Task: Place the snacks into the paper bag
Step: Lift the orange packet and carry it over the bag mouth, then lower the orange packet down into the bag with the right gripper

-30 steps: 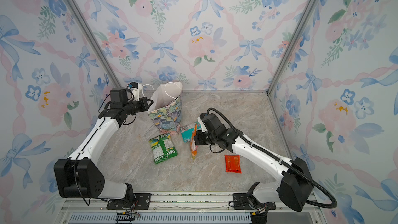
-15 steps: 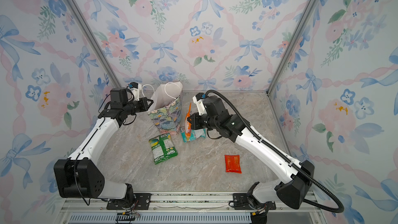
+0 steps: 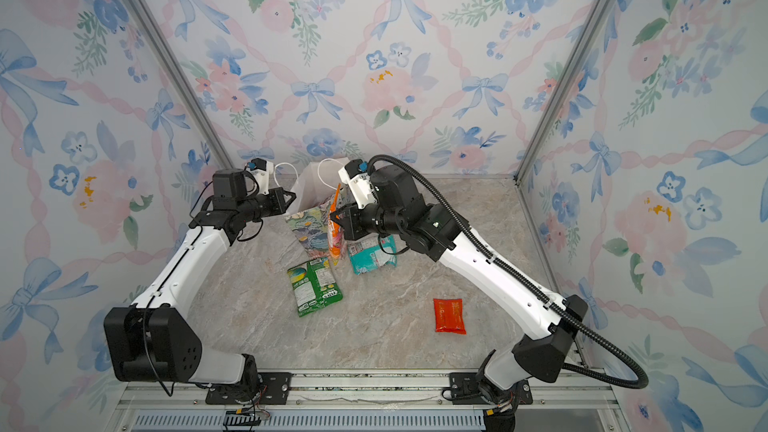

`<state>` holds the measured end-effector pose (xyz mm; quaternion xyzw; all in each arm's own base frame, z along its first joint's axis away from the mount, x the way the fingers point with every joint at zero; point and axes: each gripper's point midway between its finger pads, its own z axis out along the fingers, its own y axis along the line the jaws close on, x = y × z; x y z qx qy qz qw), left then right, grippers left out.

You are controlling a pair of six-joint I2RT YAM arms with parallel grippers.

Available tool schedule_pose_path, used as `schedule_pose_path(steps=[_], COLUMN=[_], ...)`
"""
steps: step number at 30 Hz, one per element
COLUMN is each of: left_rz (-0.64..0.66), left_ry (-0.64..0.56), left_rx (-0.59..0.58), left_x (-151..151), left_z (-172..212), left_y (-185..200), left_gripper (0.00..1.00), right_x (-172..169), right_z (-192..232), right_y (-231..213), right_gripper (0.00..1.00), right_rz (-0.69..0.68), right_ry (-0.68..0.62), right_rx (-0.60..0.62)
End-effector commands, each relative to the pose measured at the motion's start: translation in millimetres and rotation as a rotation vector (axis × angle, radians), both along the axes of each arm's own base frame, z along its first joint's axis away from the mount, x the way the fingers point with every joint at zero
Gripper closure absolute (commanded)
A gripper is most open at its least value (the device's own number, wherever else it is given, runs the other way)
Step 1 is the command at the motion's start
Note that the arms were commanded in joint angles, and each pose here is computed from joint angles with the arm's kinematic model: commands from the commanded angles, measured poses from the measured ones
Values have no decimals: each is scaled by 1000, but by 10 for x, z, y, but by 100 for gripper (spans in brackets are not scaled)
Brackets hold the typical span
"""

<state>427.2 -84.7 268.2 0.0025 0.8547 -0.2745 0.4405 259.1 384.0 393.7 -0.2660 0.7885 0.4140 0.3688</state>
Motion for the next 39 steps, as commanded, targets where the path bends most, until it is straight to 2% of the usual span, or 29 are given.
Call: schedule_pose_path(steps=[1, 4, 11, 20, 30, 39], left_rz=[-21, -22, -24, -25, -26, -27], left_ry=[-35, -34, -32, -34, -24, -23], left_rx=[2, 1, -1, 0, -2, -1], left_x=[-19, -18, -16, -17, -2, -3], left_z=[89, 91, 83, 86, 50, 42], left_y=[-11, -14, -15, -18, -21, -21], left_gripper=[100, 100, 100, 100, 100, 100], right_x=[-68, -30, 238, 646, 1310, 1658], right_z=[340, 519, 620, 682, 568, 322], right_y=[175, 269, 586, 757, 699, 707], right_gripper=[100, 100, 100, 100, 100, 100], right_rz=[71, 86, 106, 104, 12, -26], right_ry=[-81, -111, -164, -184, -191, -180], right_rx=[59, 91, 93, 107, 165, 159])
